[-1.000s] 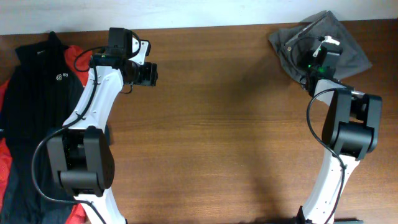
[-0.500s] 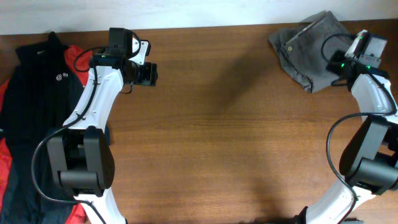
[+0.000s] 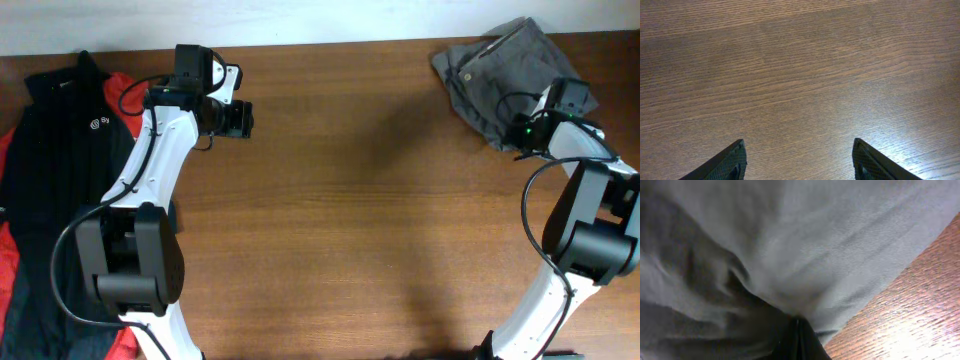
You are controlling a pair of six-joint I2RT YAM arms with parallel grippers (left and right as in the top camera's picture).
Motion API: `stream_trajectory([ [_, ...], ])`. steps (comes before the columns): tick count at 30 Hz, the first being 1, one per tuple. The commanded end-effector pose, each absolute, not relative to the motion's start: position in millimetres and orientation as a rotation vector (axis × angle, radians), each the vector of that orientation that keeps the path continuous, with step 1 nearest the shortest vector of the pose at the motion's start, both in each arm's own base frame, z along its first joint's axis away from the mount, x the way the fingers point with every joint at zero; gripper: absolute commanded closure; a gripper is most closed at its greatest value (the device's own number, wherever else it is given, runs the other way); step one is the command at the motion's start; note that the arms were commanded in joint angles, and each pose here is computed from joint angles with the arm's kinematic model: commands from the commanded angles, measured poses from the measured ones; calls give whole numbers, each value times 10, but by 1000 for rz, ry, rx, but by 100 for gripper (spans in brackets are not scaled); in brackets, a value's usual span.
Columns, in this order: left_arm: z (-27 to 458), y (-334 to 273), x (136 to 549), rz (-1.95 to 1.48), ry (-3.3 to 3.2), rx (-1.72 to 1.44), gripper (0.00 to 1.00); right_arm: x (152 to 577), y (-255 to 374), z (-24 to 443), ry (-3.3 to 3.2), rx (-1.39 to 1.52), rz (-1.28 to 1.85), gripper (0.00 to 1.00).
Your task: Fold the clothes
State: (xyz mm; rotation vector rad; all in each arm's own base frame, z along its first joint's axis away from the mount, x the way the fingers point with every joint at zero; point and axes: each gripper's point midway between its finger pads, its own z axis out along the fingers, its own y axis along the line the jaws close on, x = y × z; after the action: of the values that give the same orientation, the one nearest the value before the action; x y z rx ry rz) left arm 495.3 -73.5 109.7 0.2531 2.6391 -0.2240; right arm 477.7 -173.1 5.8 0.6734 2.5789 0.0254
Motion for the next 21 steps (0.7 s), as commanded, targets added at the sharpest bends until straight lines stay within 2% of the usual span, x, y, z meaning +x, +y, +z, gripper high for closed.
stream_trajectory([
  [1,1156,-734,4965,-224,2627,254,32,4646,-1546,-274,2642,829,95,96],
  [5,1152,-734,4957,-224,2630,254,32,4745,-1274,-313,2571,1048,167,96],
  [11,1148,-798,4941,-228,2632,271,32,5020,-903,-236,2419,1207,202,96],
  [17,1148,-807,4939,-229,2632,274,32,5051,-947,-214,2396,1202,169,96],
  [21,1151,-808,4946,-228,2629,275,32,5053,-986,-84,2449,1091,197,96],
])
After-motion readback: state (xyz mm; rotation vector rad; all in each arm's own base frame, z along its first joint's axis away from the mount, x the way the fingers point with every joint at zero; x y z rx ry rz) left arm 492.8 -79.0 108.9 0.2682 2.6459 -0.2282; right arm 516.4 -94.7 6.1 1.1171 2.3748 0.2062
